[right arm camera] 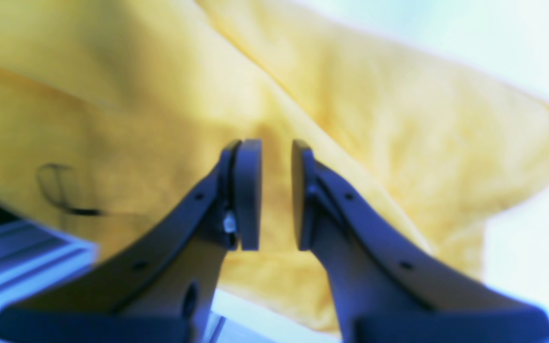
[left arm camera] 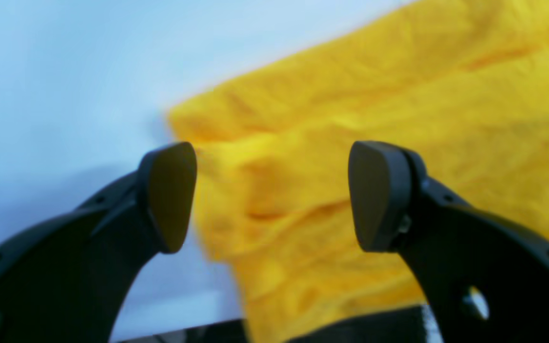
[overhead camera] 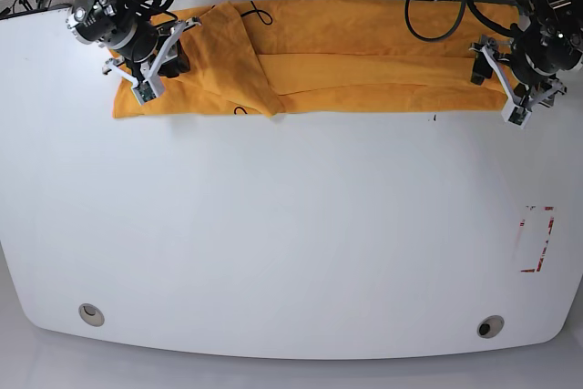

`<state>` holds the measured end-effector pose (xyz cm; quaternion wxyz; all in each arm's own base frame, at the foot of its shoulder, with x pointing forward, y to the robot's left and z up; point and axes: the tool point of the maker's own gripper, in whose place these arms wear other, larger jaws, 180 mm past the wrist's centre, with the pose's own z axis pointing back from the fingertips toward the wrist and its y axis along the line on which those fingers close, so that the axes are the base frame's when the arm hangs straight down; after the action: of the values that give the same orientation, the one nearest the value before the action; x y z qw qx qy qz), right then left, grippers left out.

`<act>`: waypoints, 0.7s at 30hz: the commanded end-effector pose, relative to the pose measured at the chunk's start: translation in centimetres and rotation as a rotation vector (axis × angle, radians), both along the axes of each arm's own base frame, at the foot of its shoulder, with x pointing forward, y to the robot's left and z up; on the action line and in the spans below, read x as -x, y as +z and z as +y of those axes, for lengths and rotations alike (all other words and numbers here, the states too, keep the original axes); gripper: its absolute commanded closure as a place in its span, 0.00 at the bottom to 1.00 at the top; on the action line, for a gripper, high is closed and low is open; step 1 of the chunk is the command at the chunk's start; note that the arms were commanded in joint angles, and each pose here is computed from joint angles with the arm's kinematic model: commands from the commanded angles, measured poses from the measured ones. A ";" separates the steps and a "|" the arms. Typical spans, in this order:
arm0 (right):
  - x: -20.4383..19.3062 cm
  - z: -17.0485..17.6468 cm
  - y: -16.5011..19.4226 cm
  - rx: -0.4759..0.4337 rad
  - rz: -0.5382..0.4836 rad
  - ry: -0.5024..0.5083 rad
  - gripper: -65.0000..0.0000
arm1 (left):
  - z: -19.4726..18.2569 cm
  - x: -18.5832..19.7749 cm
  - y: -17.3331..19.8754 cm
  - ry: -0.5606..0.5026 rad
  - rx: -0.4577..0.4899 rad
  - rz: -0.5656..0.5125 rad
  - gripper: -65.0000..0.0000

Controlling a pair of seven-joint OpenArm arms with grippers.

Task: Fold the T-shirt properly
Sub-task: 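Grasp the strip's end with the right gripper and fold it inward, then move the left gripper to the strip's other end and grasp it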

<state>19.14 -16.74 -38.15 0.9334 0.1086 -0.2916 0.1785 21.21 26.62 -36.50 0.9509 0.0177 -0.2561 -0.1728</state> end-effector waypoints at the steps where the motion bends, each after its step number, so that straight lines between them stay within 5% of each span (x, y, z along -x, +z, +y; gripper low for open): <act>1: -0.9 -0.1 0.4 0.048 -0.057 -0.010 0.83 | -0.3 0.4 0.1 -0.013 0.001 -0.004 0.31; 9: 0.0 -0.6 -1.5 0.135 0.000 -0.044 0.83 | -1.3 2.4 -1.6 0.008 0.030 0.034 0.31; 21: 0.5 -0.9 -6.5 0.056 0.071 -0.084 0.83 | -1.5 2.7 -5.4 0.029 0.017 0.117 0.31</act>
<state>20.02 -16.92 -42.44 0.9392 0.0811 -0.3020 0.1417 17.83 24.25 -41.42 0.9639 -0.0049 -0.2118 -0.1614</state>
